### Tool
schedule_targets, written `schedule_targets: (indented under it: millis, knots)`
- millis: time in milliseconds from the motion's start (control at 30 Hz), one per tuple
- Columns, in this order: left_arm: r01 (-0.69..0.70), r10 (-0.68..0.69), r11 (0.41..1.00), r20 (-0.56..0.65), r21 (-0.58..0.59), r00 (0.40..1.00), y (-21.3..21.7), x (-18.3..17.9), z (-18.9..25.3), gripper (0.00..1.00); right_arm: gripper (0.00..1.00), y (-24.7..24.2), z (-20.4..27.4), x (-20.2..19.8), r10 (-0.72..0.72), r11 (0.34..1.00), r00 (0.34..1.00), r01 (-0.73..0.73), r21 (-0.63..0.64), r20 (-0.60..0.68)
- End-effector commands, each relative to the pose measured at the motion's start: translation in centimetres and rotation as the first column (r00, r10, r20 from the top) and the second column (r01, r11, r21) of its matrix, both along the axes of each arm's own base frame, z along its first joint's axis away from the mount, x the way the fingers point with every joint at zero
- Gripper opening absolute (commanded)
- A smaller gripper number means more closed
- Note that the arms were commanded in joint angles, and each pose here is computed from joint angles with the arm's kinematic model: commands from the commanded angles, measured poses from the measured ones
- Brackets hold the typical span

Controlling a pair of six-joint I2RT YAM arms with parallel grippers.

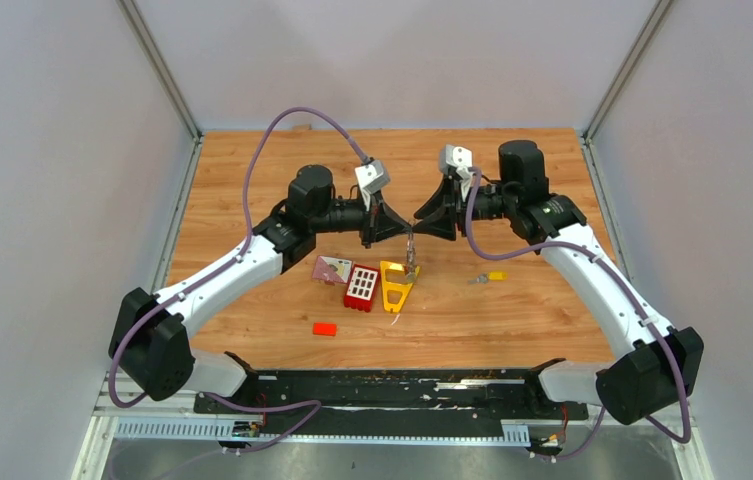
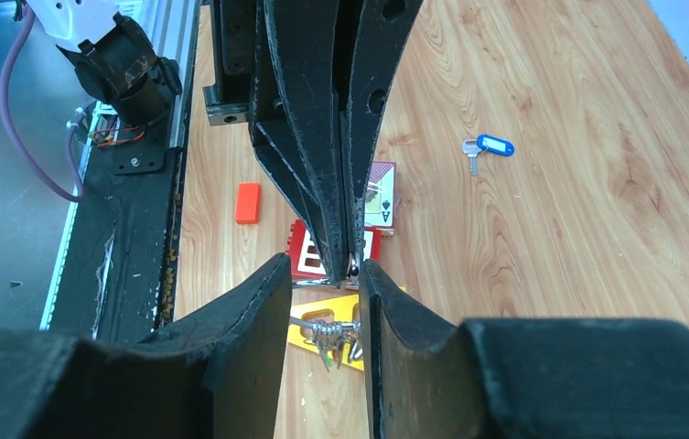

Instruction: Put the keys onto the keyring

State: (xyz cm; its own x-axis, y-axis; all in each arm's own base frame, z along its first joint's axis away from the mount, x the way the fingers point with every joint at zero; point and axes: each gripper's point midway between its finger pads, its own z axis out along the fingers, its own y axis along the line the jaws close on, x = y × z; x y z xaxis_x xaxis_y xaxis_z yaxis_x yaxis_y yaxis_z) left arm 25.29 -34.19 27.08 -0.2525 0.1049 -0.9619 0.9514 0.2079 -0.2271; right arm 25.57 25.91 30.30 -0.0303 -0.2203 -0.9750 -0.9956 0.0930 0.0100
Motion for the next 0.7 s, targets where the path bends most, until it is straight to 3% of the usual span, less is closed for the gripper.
schedule_targets:
  millis: [0,200,667]
  knots:
    - [0.002,0.004,0.997,0.073,-0.082,0.997,-0.06,-0.52,3.36,0.00,0.33,0.32,-0.19,0.25,0.012,1.000,1.000,-0.013,0.009,0.022]
    - [0.005,0.003,0.996,0.080,-0.091,0.997,-0.06,-0.77,3.60,0.00,0.31,0.39,-0.61,0.47,0.012,1.000,1.000,-0.012,0.003,0.014]
    - [0.018,-0.010,0.995,0.080,-0.096,0.997,-0.33,-1.11,3.71,0.00,0.13,0.47,-1.07,0.62,0.013,1.000,1.000,-0.013,-0.002,0.000]
